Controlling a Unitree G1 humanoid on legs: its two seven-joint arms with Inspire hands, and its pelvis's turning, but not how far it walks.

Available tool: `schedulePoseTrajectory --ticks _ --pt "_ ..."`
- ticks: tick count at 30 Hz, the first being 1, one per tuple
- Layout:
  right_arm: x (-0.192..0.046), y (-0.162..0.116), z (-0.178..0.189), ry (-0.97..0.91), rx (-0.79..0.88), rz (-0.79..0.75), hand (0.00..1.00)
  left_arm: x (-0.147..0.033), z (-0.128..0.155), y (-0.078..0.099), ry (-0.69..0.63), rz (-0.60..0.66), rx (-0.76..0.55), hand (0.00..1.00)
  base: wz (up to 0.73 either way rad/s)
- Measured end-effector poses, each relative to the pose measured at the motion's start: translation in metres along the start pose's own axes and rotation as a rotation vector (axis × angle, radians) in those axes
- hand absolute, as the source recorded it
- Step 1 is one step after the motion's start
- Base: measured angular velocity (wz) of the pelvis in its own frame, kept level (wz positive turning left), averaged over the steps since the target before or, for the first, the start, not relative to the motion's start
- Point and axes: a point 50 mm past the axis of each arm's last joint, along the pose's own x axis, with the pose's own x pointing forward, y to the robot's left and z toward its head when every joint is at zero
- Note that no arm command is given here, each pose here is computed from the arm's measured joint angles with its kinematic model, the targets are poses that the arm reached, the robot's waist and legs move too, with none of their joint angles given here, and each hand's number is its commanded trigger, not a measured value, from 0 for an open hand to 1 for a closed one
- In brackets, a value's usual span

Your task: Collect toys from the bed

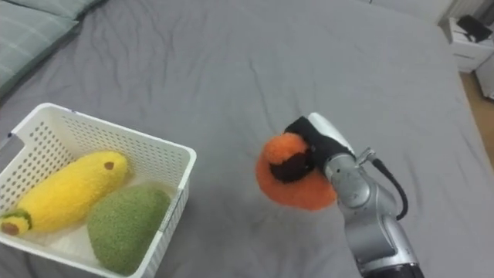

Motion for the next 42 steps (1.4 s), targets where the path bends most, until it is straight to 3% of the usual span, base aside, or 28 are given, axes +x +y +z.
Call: schedulePoseTrajectory --ticks 5,16,25,30,34,42 --pt "-0.008 -0.021 0.023 -0.104 0.007 -0.095 1.00 0.001 -0.005 0.004 0.025 0.019 -0.008 0.00 -0.08" --pt "-0.020 -0.035 0.067 -0.311 0.027 -0.136 0.98 0.000 -0.010 0.004 0.034 0.026 0.006 0.00 -0.01" --pt "-0.012 -0.015 0.100 -0.398 -0.016 0.019 0.95 0.001 -0.005 -0.002 0.018 -0.004 0.091 0.00 0.05" --pt "-0.010 0.006 0.126 -0.468 -0.065 0.140 0.84 0.002 0.004 -0.004 -0.006 -0.016 0.114 0.00 0.16" --pt "-0.009 0.014 0.143 -0.520 -0.083 0.190 0.83 0.003 0.009 -0.005 -0.019 -0.027 0.136 0.00 0.21" --pt "0.007 0.035 0.139 -0.452 -0.026 0.288 0.83 0.003 0.028 -0.011 -0.071 -0.040 0.120 0.00 0.17"
